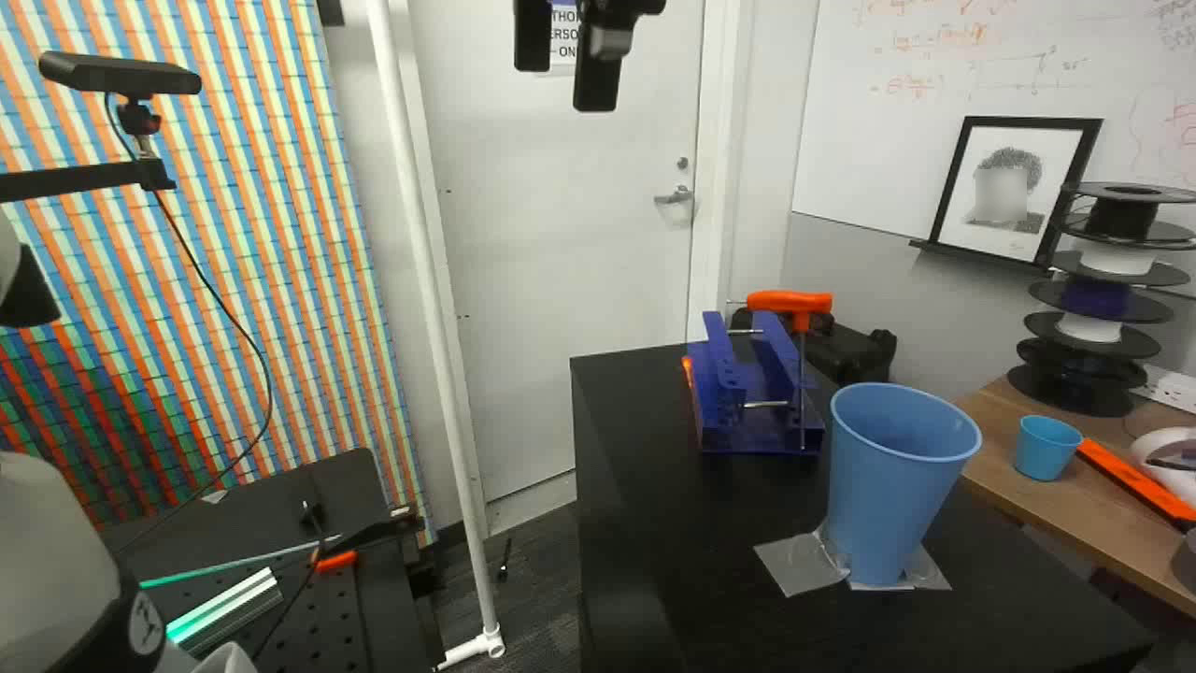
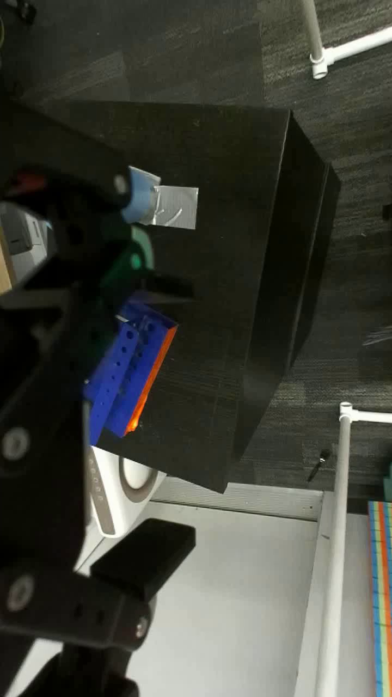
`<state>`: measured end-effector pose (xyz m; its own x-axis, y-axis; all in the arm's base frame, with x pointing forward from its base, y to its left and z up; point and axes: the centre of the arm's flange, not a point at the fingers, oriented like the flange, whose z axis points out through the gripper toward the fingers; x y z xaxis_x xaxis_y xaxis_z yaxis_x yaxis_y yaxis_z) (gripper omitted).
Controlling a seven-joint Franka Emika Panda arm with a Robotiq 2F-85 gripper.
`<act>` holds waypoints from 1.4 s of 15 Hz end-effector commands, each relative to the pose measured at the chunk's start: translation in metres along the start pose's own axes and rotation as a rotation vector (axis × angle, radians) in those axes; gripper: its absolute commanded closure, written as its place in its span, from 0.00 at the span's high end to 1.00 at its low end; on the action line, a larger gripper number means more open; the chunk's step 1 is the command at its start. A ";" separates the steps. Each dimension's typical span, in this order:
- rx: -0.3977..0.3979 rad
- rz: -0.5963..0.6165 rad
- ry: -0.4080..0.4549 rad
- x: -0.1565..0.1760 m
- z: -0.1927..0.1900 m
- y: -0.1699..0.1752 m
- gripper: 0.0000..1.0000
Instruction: Place the orange wrench in the large blue cup on the right
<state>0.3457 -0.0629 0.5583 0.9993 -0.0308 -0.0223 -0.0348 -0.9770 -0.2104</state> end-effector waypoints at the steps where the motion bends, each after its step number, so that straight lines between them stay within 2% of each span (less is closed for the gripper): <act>1: -0.001 -0.001 0.005 0.000 -0.002 0.000 1.00; 8: -0.001 -0.003 0.022 -0.001 -0.009 -0.001 1.00; 10: -0.041 0.098 0.154 0.025 -0.007 -0.005 1.00; 14: -0.060 0.189 0.298 0.097 0.001 -0.021 1.00; 18: -0.057 0.255 0.326 0.159 0.043 -0.035 1.00; 21: -0.052 0.318 0.283 0.191 0.082 -0.035 1.00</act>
<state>0.4922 -0.0241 0.4985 0.9212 -0.3223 0.2181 -0.2913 -0.9427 -0.1628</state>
